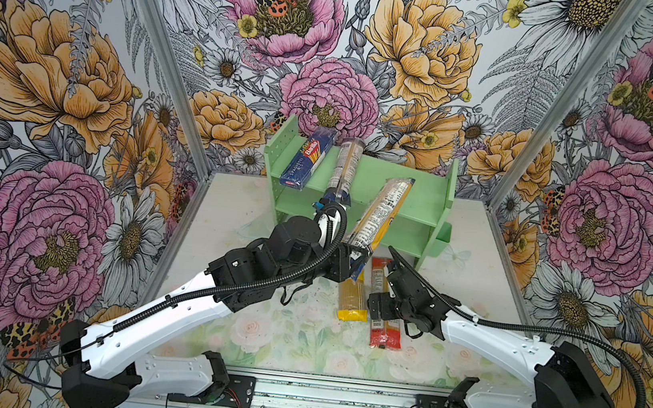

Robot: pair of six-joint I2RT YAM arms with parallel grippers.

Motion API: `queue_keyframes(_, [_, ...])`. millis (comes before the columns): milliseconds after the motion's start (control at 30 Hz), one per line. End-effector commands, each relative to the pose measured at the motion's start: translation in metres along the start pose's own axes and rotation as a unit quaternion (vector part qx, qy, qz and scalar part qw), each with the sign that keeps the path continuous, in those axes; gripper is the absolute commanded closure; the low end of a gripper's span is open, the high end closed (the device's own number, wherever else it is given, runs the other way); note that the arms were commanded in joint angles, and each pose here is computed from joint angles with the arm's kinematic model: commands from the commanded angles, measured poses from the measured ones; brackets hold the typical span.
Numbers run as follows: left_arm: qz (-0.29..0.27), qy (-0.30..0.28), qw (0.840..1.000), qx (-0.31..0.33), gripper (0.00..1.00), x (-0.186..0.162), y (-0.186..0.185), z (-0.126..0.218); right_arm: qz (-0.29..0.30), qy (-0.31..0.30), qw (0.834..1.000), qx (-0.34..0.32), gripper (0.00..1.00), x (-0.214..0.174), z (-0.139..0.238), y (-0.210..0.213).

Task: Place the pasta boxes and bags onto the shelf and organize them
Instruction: 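Raise the white anko bag upright and carry it toward the green shelf, then move the upright anko bag onto the shelf beside the first anko bag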

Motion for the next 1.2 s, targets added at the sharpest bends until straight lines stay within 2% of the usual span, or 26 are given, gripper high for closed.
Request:
queue_keyframes(0, [-0.012, -0.131, 0.987, -0.092, 1.00, 0.067, -0.052, 0.030, -0.005, -0.013, 1.000, -0.004, 0.00, 0.002, 0.005, -0.005])
queue_keyframes(500, [-0.001, -0.181, 0.977, -0.108, 1.00, 0.091, -0.064, 0.014, -0.008, -0.018, 1.000, -0.003, 0.01, 0.000, 0.010, -0.007])
queue_keyframes(1167, [-0.006, -0.195, 0.976, -0.099, 1.00, 0.115, -0.062, -0.024, -0.007, -0.016, 1.000, -0.005, 0.00, 0.000, 0.011, -0.009])
Point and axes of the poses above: each gripper's point midway between its finger pads, its own z axis back along the fingers, its own y axis along the line the jaws close on, x = y × z, the point moved 2 cm from there along z, back along the fingers, and after that the axes turned 3 degrees about z, right-handed, at the moved point
